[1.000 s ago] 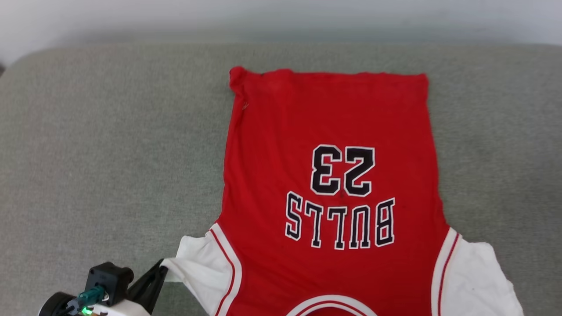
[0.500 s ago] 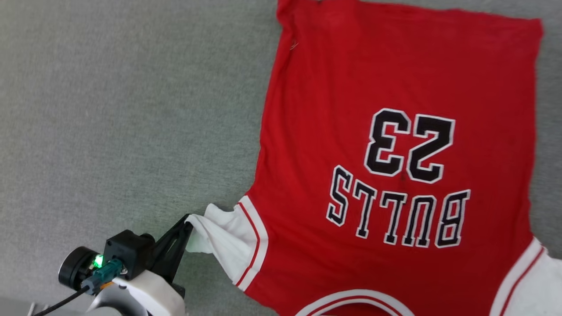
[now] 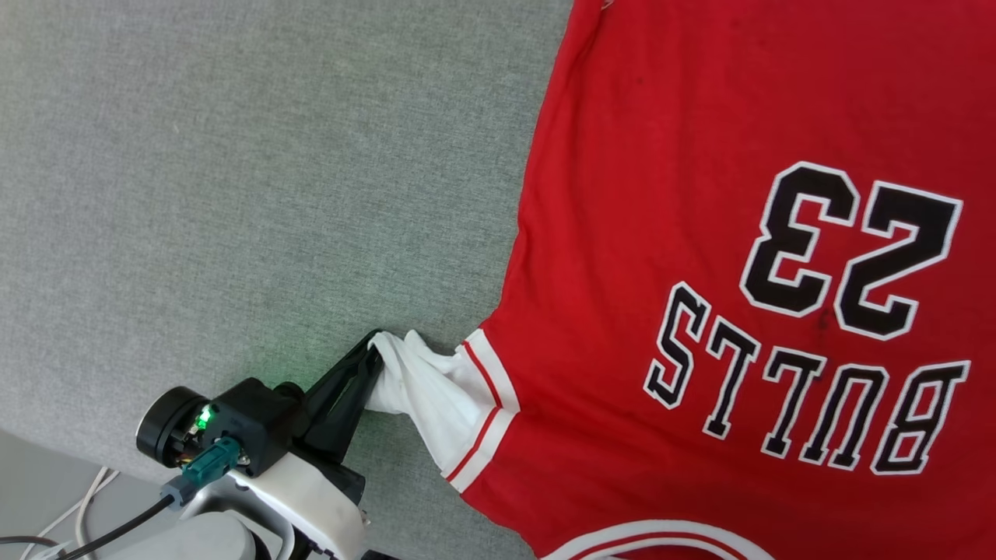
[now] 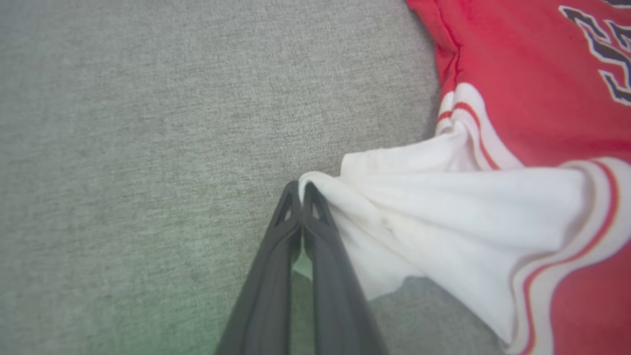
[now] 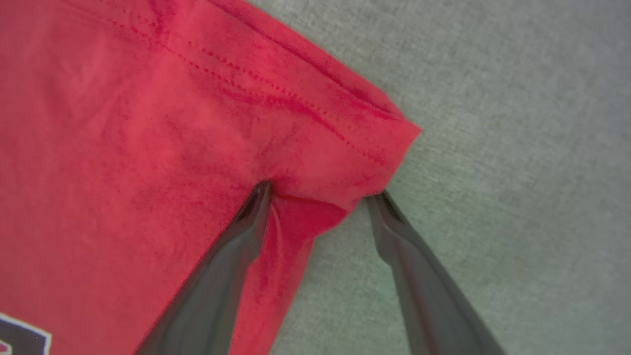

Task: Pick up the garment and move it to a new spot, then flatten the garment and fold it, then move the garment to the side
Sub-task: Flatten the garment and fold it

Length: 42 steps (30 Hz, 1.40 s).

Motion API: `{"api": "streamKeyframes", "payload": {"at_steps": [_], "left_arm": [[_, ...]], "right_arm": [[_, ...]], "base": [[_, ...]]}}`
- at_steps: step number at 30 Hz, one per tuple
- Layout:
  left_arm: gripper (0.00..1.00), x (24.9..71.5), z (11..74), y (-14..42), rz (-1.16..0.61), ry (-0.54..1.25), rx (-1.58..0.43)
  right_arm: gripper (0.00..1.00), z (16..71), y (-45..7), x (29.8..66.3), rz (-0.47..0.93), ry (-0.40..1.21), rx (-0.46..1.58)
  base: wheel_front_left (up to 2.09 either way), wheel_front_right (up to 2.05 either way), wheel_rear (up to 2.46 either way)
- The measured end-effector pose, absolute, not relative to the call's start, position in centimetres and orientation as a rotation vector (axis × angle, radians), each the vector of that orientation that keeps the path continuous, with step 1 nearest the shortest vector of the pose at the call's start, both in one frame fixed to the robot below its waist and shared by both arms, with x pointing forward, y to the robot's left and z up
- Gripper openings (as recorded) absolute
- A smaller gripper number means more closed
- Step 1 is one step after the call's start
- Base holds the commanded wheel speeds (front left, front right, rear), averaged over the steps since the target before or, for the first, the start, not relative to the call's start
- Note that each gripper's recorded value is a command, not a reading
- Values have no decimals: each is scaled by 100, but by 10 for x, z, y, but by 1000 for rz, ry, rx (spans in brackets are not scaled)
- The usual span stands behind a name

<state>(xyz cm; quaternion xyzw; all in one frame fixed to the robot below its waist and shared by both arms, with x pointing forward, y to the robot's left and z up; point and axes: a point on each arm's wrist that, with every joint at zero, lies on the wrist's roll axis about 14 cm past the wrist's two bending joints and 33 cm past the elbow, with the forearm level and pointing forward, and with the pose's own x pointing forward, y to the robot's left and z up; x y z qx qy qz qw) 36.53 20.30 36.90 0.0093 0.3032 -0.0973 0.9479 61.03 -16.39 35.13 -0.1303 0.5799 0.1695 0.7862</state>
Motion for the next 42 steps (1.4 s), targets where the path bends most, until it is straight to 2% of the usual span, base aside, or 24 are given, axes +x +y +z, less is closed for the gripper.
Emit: {"api": "streamKeyframes", "payload": {"at_steps": [3, 4, 5, 11, 16, 23, 27, 30, 36, 42], "left_arm": [[0, 365, 367, 205, -190, 624, 19], [0, 366, 367, 204, -191, 621, 21], [0, 366, 368, 204, -192, 617, 23], [0, 367, 378, 209, -175, 587, 36], [0, 359, 394, 210, -156, 553, 28], [0, 343, 416, 203, -175, 500, 18], [0, 338, 425, 198, -197, 476, 22], [0, 338, 429, 191, -220, 465, 23], [0, 340, 434, 176, -273, 447, 19], [0, 343, 437, 166, -309, 432, 21]], "right_arm": [[100, 343, -161, 612, 377, 1245, -268], [88, 344, -161, 612, 379, 1240, -271], [0, 345, -161, 612, 380, 1229, -279], [0, 367, -158, 611, 388, 1134, -311], [0, 413, -162, 603, 410, 1013, -329], [0, 479, -182, 559, 453, 885, -410], [0, 495, -212, 516, 446, 880, -463], [0, 488, -241, 477, 419, 939, -443], [0, 441, -296, 380, 332, 1134, -337], [0, 384, -303, 268, 304, 1334, -165]], "base": [[0, 0, 0], [0, 0, 0], [0, 0, 0], [0, 0, 0], [0, 0, 0], [0, 0, 0], [0, 0, 0], [0, 0, 0], [0, 0, 0], [0, 0, 0]]}}
